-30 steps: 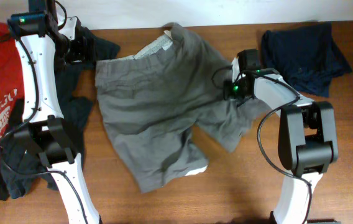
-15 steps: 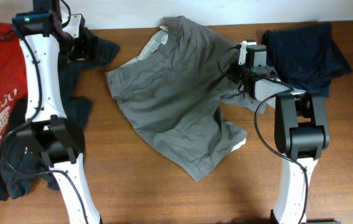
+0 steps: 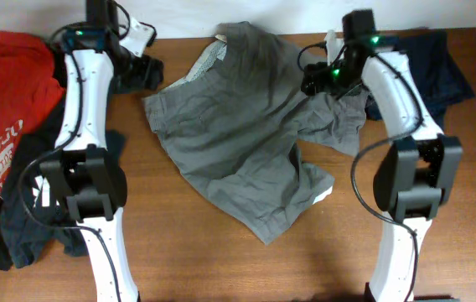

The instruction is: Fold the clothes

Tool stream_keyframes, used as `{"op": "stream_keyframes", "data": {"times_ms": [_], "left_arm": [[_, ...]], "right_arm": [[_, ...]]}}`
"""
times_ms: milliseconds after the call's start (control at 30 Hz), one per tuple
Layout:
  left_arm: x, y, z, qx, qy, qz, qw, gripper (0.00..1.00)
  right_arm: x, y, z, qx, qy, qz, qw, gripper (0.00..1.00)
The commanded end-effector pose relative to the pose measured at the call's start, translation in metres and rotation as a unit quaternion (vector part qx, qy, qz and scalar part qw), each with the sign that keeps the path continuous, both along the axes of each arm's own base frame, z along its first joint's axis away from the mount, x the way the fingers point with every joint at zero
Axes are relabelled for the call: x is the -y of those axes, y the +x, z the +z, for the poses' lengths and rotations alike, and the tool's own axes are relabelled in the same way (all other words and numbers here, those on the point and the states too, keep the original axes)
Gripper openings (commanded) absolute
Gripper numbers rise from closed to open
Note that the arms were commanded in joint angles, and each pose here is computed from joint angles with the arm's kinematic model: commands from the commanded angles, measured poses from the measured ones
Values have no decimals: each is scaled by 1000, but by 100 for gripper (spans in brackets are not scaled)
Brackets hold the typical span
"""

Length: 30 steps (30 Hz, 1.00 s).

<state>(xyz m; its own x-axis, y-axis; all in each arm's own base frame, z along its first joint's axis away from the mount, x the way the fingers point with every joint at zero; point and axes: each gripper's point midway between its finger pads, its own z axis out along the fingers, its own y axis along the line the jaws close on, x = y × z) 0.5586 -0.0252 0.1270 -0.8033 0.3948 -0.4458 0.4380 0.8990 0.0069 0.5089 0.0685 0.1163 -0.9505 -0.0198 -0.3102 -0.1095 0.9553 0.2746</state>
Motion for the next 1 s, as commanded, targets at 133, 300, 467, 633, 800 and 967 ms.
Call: {"op": "stream_keyframes", "data": {"times_ms": [133,300,467,633,800,967], "left_arm": [[13,0,-38,18,51,-123,991,91],[21,5,-62,15,51,-143,988,90],[32,-20,-84,-44,48,-169,984,79],[24,-52,-92,-114,61,-172,977,25],[-14,-58,-93,-150,130,-60,978,1],[-47,-56,-80,-151,115,109,976,1]], "right_arm": [[-14,-35,28,-44,27,21,998,70],[-33,-41,27,-51,26,40,998,68],[-42,-48,26,-61,25,50,997,68],[-40,-59,25,-83,21,50,995,57],[-34,-64,38,-73,6,52,996,51],[-25,-76,66,-57,0,44,997,51]]}}
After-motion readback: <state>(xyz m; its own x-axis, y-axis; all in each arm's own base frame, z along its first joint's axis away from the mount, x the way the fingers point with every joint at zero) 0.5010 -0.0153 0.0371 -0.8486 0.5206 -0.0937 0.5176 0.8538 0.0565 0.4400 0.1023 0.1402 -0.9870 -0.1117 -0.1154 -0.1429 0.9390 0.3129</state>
